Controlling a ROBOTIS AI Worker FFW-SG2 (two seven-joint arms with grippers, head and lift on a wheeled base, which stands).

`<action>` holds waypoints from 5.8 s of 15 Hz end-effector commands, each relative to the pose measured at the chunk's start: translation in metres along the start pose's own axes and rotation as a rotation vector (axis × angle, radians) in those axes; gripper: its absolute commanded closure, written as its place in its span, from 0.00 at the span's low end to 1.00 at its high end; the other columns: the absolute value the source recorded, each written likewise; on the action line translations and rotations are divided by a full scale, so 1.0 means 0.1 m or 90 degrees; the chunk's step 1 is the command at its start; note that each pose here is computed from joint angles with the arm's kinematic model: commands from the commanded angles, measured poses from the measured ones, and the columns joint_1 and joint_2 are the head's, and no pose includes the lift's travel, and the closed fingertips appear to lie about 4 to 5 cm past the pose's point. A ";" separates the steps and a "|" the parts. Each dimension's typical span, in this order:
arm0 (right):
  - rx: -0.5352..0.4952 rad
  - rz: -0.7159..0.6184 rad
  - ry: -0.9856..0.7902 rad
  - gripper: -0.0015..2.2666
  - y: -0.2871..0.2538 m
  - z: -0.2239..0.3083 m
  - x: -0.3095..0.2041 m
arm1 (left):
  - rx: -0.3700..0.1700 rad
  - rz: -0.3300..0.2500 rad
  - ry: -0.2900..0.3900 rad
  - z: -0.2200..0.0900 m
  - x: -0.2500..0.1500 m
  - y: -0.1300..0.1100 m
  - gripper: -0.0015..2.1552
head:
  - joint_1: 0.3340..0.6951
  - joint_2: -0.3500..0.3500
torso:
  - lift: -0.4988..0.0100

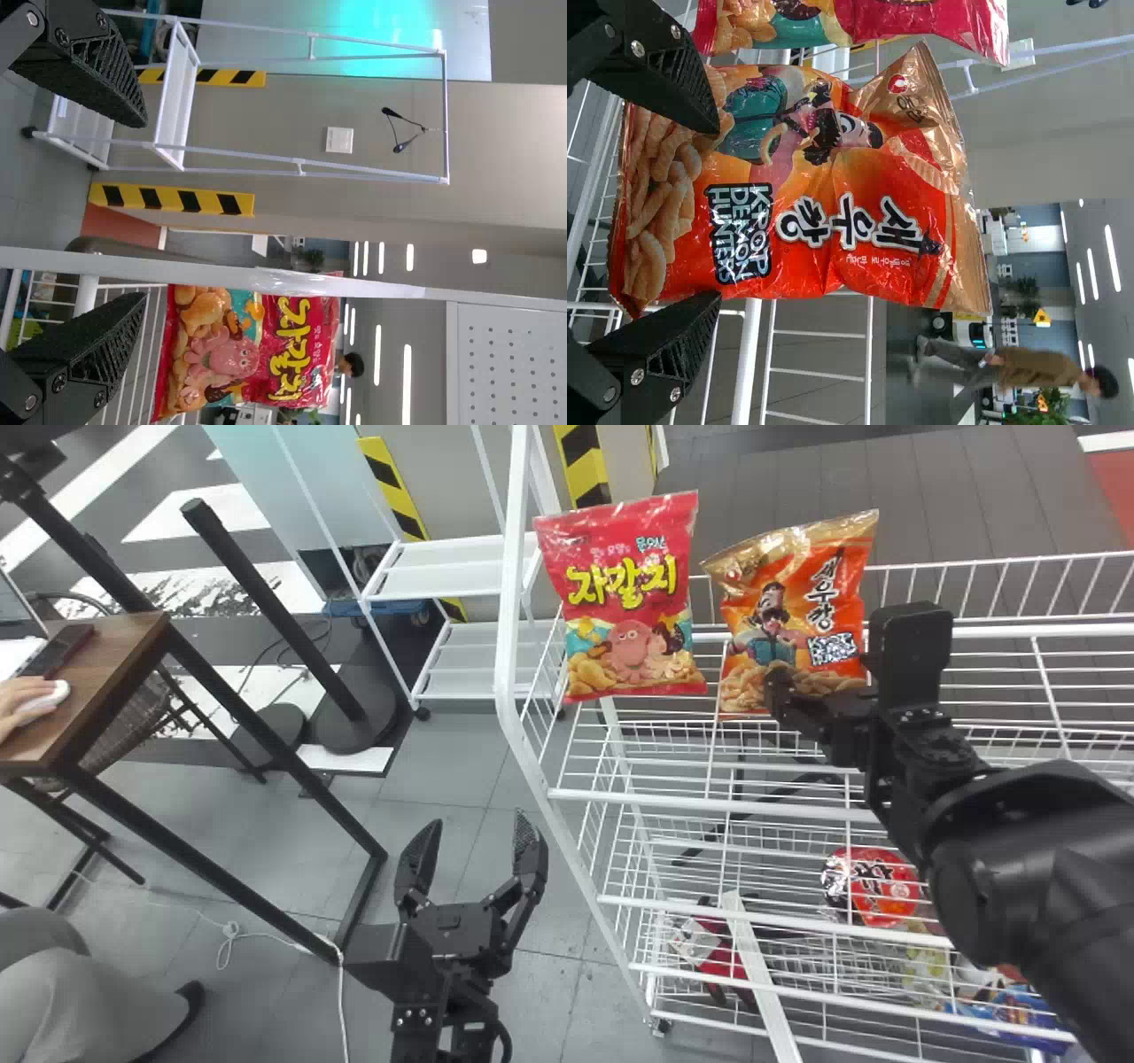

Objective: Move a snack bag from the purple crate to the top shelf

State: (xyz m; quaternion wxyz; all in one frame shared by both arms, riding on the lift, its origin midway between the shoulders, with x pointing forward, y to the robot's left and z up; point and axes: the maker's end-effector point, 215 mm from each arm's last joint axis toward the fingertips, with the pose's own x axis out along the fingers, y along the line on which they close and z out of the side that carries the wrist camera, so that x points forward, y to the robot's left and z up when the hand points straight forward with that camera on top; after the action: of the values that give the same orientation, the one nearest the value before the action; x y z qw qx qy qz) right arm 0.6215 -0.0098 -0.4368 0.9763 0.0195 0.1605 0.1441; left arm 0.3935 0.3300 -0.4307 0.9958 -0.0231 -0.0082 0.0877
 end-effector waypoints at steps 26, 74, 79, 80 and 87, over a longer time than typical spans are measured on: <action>0.043 -0.039 -0.102 0.99 -0.02 0.27 -0.11 | 0.002 0.007 -0.007 0.02 -0.01 0.06 0.06 | 1.00 0.99 | 0.98; 0.127 0.046 -0.080 0.24 -0.04 -0.05 0.13 | 0.001 0.006 -0.009 0.02 -0.02 0.04 0.06 | 1.00 0.98 | 0.98; 0.126 0.047 -0.059 0.13 -0.03 -0.11 0.15 | 0.001 0.007 -0.008 0.01 -0.02 0.05 0.06 | 1.00 0.98 | 0.98; 0.125 0.047 -0.059 0.13 -0.03 -0.11 0.15 | 0.001 0.006 -0.009 0.02 -0.02 0.04 0.06 | 1.00 0.98 | 0.98; 0.115 0.056 -0.052 0.13 0.06 -0.09 0.16 | 0.001 0.005 -0.008 0.03 -0.04 0.04 0.06 | 1.00 0.98 | 0.98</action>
State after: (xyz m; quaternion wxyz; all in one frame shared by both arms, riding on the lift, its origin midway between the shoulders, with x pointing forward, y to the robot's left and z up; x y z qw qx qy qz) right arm 0.6321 -0.0054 -0.4523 0.9698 0.1207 0.1318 0.1660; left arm 0.3899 0.3334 -0.4277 0.9955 -0.0216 -0.0151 0.0915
